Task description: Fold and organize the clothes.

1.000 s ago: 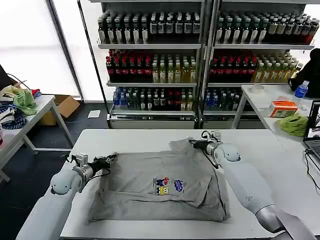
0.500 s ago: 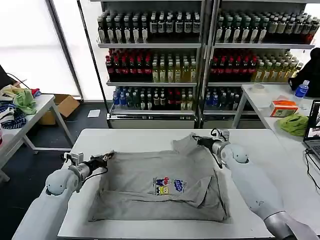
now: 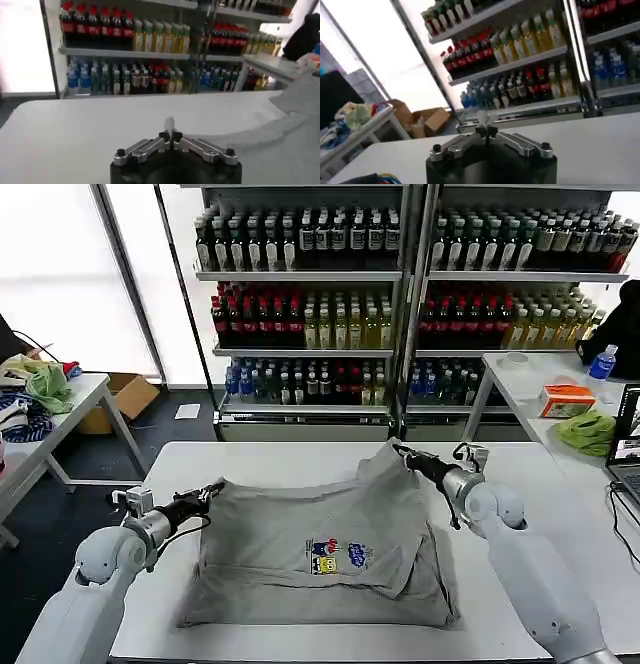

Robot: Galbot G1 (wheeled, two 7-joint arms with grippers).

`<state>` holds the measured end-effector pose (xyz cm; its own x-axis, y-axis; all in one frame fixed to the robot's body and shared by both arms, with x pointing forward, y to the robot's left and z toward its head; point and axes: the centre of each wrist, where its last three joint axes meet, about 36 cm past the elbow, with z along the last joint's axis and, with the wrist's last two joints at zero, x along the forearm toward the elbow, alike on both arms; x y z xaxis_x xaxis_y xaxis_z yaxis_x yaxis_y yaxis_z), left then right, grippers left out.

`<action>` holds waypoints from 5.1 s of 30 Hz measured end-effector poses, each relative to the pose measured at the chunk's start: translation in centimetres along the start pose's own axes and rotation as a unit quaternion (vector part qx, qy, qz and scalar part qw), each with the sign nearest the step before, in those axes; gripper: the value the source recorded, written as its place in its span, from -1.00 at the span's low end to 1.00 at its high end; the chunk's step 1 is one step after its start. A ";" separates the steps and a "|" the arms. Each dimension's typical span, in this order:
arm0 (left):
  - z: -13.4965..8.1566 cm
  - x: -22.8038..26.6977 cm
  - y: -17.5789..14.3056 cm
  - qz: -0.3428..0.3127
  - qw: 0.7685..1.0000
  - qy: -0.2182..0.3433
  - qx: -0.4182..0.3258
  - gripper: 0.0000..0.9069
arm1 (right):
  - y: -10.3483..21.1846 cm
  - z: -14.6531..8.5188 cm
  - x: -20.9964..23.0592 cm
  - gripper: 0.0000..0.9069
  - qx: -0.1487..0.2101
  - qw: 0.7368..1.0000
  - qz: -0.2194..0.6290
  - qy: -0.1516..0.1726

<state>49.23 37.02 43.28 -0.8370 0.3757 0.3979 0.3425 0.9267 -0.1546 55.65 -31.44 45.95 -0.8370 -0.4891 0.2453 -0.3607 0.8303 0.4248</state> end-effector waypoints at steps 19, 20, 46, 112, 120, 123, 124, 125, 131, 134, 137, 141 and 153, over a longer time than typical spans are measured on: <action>2.7 7.4 -2.8 -0.016 1.000 0.008 -0.021 -0.98 | 1.1 6.4 12.0 -1.00 -0.027 1.000 0.013 0.001; 3.0 7.8 -3.1 -0.016 1.000 0.012 -0.022 -0.98 | 1.3 6.9 12.6 -1.00 -0.031 0.999 0.015 0.006; 10.5 13.3 -6.8 -0.045 0.992 0.097 -0.059 1.00 | 4.5 13.4 20.0 1.00 -0.042 0.996 0.057 0.048; 14.9 12.3 -18.9 -0.186 0.978 0.005 0.098 -0.98 | 7.0 14.0 23.1 1.00 0.144 0.976 0.034 -0.158; 14.5 12.0 -19.0 -0.180 0.978 -0.001 0.107 -0.98 | 7.1 13.8 22.9 1.00 0.146 0.975 0.031 -0.162; 13.8 12.1 -18.5 -0.181 0.978 -0.010 0.107 -0.98 | 7.2 13.6 22.7 1.00 0.149 0.975 0.027 -0.162; 13.5 12.1 -18.3 -0.181 0.978 -0.013 0.106 -0.98 | 7.2 13.5 22.6 1.00 0.150 0.975 0.025 -0.162; 13.2 12.2 -18.0 -0.181 0.978 -0.016 0.105 -0.98 | 7.3 13.4 22.5 1.00 0.151 0.975 0.024 -0.163; 11.3 13.1 -15.5 -0.196 0.975 -0.033 0.099 -0.98 | 7.4 12.8 22.2 1.00 0.157 0.973 0.016 -0.167; 10.4 13.6 -13.5 -0.207 0.972 -0.038 0.100 -0.98 | 7.4 12.5 22.1 1.00 0.160 0.972 0.014 -0.169; 9.6 14.2 -10.8 -0.224 0.969 -0.041 0.094 -0.98 | 7.5 12.3 21.9 1.00 0.161 0.972 0.011 -0.172; 8.5 15.2 -6.8 -0.244 0.965 -0.044 0.079 -0.98 | 7.8 12.3 21.9 1.00 0.159 0.972 0.009 -0.173; 2.5 18.4 -2.9 -0.246 0.965 -0.073 0.050 -0.98 | 8.3 12.8 21.9 1.00 0.153 0.973 0.008 -0.174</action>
<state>31.74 41.30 48.79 -0.9413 -0.1192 0.3157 -0.1483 0.9865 -0.0697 29.01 -31.85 43.71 -0.9131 -0.3994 -0.0824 -0.4072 0.9038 0.1316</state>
